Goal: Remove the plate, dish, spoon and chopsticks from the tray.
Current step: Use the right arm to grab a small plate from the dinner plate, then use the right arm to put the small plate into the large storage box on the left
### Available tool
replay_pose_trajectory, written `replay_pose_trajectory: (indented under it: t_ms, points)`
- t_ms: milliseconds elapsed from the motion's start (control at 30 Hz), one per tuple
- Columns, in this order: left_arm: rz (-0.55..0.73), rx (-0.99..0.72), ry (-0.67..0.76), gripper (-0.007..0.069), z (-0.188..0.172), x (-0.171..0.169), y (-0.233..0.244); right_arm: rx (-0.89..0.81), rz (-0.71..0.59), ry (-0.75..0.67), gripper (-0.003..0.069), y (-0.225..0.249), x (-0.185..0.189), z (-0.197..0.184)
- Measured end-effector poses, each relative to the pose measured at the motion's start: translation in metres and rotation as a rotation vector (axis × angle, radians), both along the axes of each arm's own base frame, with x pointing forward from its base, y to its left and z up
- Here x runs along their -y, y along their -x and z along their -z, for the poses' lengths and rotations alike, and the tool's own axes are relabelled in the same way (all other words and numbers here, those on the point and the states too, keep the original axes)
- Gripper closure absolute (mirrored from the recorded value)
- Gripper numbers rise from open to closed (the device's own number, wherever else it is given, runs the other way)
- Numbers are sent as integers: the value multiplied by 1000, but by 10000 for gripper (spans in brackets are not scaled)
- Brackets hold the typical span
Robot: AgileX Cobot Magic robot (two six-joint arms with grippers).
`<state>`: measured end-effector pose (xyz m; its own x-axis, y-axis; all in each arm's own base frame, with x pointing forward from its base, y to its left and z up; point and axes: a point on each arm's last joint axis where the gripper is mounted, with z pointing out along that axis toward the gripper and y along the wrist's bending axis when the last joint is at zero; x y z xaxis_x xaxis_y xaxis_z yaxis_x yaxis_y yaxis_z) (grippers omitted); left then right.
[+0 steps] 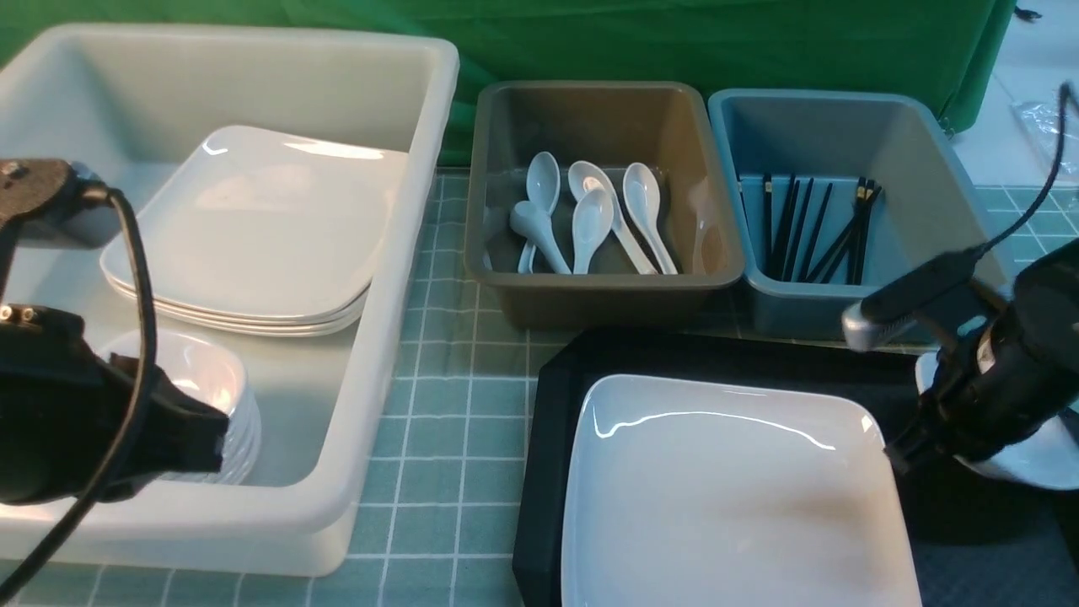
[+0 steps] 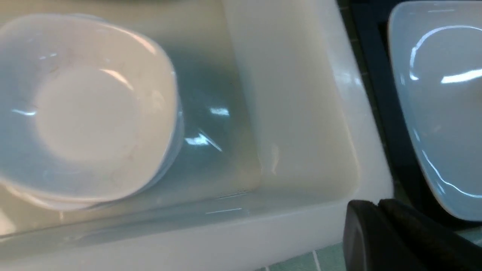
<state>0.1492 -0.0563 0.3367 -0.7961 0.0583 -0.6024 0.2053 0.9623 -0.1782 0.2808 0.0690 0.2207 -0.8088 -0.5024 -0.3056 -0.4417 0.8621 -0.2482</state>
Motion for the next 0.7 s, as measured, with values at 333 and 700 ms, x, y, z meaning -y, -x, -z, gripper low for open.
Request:
replay_pose_trajectory:
  t_ms: [333,700]
  points:
    - [-303,1,-171,612,2,-32,-4,446,-260,-368,595,33,-70,-150]
    - [-515,15,-29,612,-5,-60,4,433,-701,-563,595,34,-247,-168]
